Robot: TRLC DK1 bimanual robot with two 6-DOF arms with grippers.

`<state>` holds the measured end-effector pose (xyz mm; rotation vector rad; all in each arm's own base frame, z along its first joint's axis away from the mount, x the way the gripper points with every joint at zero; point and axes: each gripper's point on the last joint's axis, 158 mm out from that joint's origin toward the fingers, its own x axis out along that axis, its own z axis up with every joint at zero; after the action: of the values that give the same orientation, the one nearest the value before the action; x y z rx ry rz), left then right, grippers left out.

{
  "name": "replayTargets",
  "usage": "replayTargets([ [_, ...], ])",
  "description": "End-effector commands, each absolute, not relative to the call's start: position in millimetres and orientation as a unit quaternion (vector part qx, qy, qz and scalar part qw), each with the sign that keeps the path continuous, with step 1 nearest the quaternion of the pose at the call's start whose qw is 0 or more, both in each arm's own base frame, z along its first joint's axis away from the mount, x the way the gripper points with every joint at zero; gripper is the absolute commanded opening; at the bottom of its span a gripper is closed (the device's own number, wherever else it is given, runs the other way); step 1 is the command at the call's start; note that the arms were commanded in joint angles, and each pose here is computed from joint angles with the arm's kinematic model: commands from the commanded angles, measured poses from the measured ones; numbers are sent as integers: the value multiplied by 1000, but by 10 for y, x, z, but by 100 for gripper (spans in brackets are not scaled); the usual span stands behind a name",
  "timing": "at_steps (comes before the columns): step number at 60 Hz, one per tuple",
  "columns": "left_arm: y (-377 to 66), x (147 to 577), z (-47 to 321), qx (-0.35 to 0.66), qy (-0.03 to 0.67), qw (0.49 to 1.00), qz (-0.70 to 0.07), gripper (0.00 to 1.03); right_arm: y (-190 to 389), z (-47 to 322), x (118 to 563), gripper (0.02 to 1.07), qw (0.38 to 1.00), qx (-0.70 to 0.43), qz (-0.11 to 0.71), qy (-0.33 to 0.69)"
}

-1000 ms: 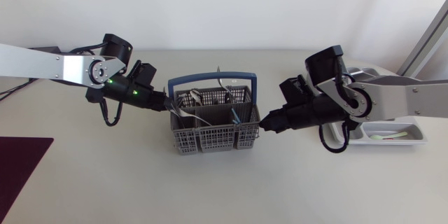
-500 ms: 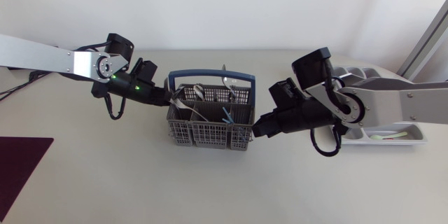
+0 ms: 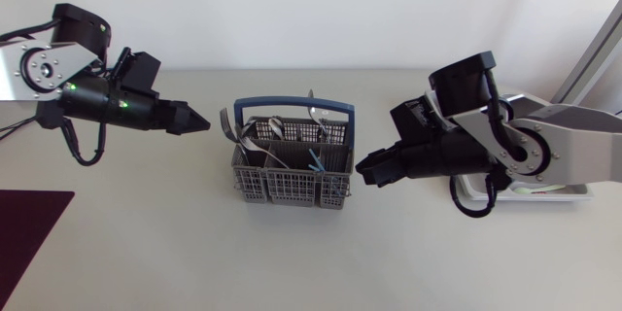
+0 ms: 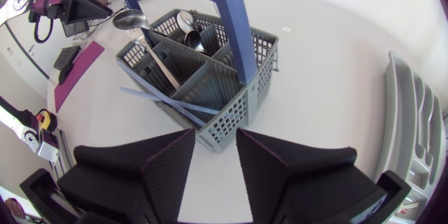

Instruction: Sort the cutlery from the basket into the organizer compartments.

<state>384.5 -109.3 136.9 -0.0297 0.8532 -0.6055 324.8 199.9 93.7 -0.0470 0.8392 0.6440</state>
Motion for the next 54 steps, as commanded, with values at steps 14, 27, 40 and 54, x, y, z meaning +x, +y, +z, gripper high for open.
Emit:
replayTargets([
  [14, -1309, 3711, 1500, 13, 404, 868, -289, 53, 1863, 1024, 3158, 62, 868, -39, 295, 397],
  [27, -1295, 3752, 1507, 29, 402, 874, -273, 53, 1864, 1040, 3121, 63, 867, -48, 292, 401],
  [40, -1230, 3719, 1535, 30, 397, 878, -268, 53, 2046, 955, 2914, 17, 850, -69, 321, 412],
  [54, -1184, 3688, 1490, 29, 400, 877, -264, 53, 2314, 730, 2778, 14, 822, -88, 365, 429],
])
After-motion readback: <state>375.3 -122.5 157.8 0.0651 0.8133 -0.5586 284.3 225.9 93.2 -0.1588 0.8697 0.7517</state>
